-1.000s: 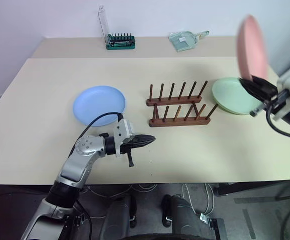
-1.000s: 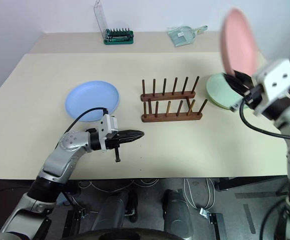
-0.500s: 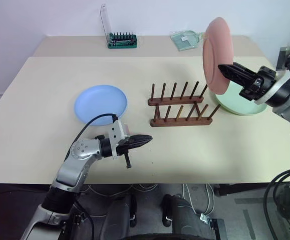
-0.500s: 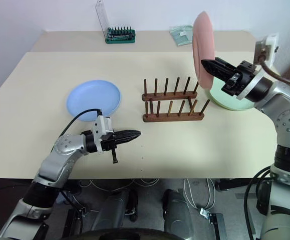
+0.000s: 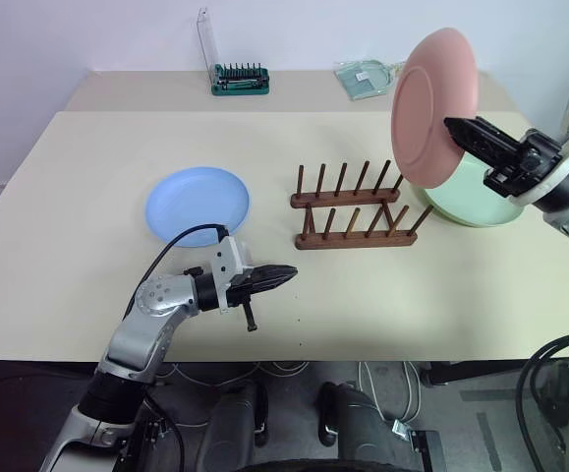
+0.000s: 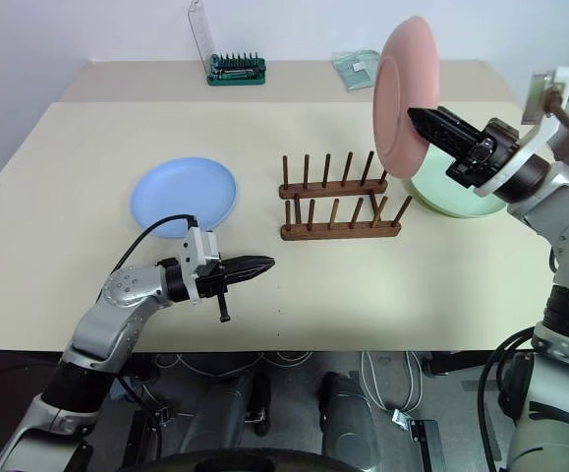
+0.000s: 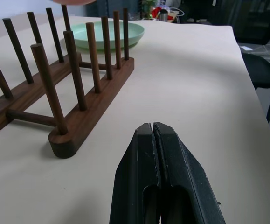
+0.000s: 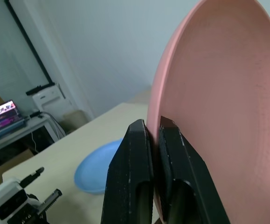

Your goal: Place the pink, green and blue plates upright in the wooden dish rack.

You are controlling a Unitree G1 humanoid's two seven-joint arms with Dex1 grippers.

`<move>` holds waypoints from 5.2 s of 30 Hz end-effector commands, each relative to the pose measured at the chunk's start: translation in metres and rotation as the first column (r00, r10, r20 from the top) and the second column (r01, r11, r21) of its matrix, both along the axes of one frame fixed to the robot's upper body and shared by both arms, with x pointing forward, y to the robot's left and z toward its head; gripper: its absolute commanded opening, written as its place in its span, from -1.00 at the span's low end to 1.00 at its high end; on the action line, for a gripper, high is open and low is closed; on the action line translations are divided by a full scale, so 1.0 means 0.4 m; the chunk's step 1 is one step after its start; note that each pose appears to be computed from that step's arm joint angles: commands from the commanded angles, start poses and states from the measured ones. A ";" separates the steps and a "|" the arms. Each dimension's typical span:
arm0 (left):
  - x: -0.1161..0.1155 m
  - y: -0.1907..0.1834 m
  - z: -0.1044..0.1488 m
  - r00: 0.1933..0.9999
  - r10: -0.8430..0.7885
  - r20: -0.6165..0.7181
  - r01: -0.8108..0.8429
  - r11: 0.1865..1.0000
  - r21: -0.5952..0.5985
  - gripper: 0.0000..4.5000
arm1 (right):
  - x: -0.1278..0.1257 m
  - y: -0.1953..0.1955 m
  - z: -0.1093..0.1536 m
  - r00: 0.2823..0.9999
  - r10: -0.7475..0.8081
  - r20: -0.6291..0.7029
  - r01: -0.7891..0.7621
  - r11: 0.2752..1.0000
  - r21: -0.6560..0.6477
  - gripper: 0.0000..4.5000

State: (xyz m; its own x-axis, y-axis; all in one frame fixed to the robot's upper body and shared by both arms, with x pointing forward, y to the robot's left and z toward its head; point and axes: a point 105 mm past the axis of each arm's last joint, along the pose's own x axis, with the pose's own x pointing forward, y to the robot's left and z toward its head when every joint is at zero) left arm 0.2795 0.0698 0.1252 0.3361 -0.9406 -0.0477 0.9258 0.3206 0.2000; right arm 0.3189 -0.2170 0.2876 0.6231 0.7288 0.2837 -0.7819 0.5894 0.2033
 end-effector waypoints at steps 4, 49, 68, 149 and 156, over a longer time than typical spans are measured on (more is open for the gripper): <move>-0.006 -0.004 0.032 0.999 -0.016 0.041 0.016 1.000 -0.016 -1.00 | -0.018 -0.010 0.007 1.000 0.003 0.003 -0.003 0.997 0.078 -0.99; -0.004 -0.022 0.057 0.999 -0.025 0.046 0.027 0.999 -0.028 -1.00 | 0.105 -0.291 -0.294 0.865 -0.440 0.243 0.439 0.424 -0.792 0.94; -0.019 -0.013 0.064 0.999 -0.007 0.049 0.009 0.999 -0.053 -1.00 | 0.177 -0.304 -0.401 0.835 -0.432 0.341 0.455 0.194 -0.869 -0.83; -0.017 -0.030 0.056 0.999 -0.008 0.031 0.011 0.996 -0.086 -1.00 | -0.016 0.139 -0.065 0.993 0.012 -0.121 0.008 0.985 0.170 0.77; -0.015 -0.031 0.057 1.000 -0.006 0.028 0.009 0.996 -0.090 -1.00 | -0.026 0.148 0.007 1.000 -0.015 -0.026 0.018 0.991 0.136 0.97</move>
State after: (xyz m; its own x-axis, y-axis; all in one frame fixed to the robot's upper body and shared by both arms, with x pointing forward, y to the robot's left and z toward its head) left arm 0.2748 0.0588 0.1371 0.3375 -0.9412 0.0186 0.9280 0.3359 0.1609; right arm 0.3167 -0.1575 0.2693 0.6668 0.6760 0.3139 -0.7413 0.5582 0.3727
